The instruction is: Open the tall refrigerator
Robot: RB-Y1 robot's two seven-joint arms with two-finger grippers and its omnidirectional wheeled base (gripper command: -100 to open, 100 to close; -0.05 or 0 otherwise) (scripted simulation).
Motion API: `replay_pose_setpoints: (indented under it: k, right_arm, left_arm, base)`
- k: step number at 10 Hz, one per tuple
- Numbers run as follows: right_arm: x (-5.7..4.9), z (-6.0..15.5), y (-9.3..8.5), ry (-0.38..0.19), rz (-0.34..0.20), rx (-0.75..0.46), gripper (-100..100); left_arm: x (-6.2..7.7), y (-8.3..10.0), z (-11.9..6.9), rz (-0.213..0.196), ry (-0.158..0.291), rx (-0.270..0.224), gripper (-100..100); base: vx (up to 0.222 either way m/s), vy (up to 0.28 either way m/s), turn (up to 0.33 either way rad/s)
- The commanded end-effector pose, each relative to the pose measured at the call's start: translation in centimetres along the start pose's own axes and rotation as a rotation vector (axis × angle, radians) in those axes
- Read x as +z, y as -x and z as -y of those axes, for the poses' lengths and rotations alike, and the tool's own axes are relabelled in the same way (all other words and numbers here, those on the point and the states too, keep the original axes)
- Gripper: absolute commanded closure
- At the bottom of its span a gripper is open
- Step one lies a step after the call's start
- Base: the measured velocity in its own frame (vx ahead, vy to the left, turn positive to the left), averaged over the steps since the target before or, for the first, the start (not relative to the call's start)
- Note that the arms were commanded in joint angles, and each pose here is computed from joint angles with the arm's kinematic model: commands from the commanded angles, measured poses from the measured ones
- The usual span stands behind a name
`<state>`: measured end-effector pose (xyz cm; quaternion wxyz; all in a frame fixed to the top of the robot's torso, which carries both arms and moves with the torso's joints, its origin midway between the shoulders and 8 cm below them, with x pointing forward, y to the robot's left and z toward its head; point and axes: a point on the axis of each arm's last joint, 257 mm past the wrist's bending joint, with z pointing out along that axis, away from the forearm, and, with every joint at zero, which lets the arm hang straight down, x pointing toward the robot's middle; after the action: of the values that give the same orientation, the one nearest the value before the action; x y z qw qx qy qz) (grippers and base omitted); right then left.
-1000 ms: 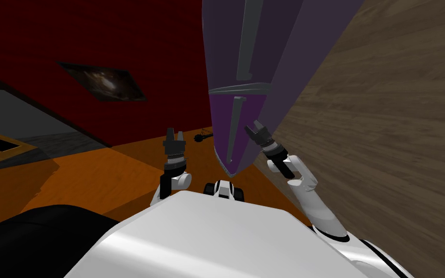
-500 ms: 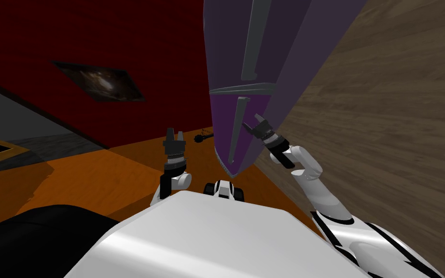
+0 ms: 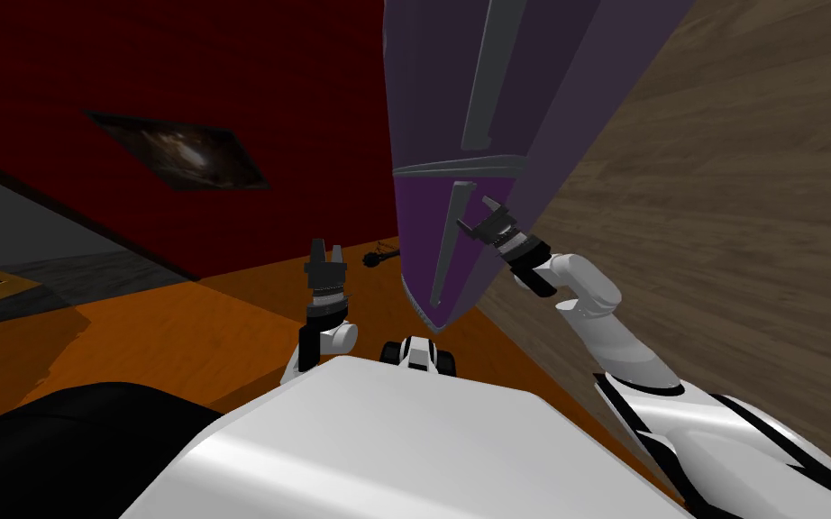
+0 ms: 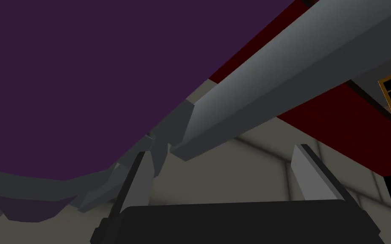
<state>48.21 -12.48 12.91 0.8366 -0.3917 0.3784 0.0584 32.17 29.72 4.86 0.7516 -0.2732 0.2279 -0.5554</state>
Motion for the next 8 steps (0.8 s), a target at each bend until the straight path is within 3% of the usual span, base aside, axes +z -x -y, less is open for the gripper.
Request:
replay_pose_setpoints:
  k: [1, 8]
  right_arm:
    - [1.0, 3.1, 0.4, -0.009, -0.032, -0.202, -100]
    - [2.2, 7.2, 1.8, -0.031, -0.063, -0.456, -100]
  left_arm:
    - [0.0, 0.0, 0.0, 0.000, 0.000, 0.000, 0]
    - [0.0, 0.0, 0.0, 0.000, 0.000, 0.000, 0]
  base:
    - [0.012, 0.080, -0.037]
    - [0.001, 0.043, -0.018]
